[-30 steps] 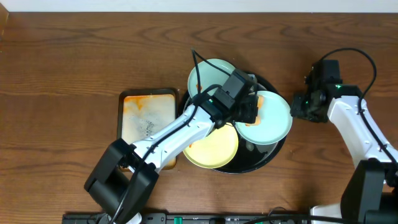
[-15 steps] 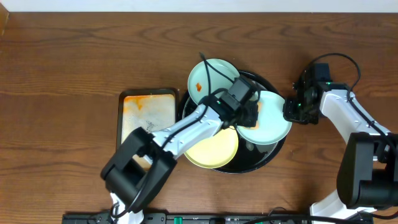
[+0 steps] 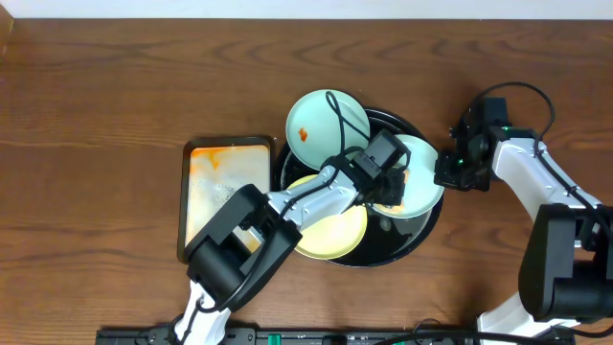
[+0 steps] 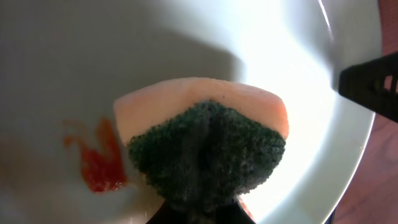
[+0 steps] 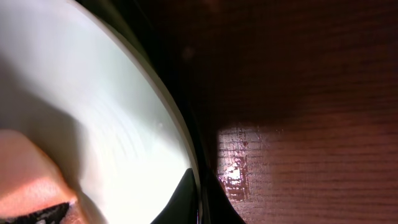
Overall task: Clean dirty plates on tray and stack at the side
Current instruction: 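Scrub the right pale green plate with the sponge in the left gripper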
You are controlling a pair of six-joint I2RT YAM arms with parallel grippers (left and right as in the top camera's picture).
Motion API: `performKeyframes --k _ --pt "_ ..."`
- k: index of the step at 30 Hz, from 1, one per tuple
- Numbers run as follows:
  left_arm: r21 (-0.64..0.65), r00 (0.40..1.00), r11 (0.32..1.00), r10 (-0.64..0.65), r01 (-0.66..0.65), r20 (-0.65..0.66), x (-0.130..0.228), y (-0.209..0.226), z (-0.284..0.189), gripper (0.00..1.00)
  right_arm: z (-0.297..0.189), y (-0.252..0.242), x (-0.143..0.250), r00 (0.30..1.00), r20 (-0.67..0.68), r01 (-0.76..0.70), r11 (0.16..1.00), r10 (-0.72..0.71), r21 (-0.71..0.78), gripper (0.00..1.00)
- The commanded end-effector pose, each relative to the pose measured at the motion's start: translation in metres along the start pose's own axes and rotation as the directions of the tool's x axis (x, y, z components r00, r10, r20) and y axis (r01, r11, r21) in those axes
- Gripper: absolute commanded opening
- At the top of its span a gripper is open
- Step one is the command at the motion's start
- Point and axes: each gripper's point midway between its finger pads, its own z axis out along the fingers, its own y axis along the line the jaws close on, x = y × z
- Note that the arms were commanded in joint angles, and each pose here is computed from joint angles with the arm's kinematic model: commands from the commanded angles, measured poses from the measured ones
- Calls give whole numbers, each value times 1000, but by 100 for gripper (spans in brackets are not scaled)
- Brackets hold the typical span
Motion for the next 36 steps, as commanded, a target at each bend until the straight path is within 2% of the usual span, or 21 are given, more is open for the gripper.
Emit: performKeyframes --k 1,8,14,20,22,28,36 --pt "-119 998 991 -50 54 32 -10 39 6 8 3 -2 5 1000 -22 -18 1000 18 15 1" --pt "-269 997 963 20 -1 70 -21 72 -2 7 2 -16 10 999 -36 -19 995 23 98 1" --pt "-336 993 940 92 -63 72 -36 69 -15 7 2 -18 12 999 -39 -22 994 26 107 1" --pt "-199 991 977 93 -72 96 -41 23 -10 7 3 -13 12 999 -39 -6 994 10 106 1" --pt "-195 989 977 103 -82 102 -39 16 -7 7 3 -12 13 999 -39 5 993 -1 117 1" --pt "-262 969 941 240 -216 62 -25 22 16 7 4 -4 14 999 -40 30 993 -26 116 1" --pt "-299 982 937 191 -181 3 -10 49 41 7 4 -5 15 999 -44 17 993 -12 121 1"
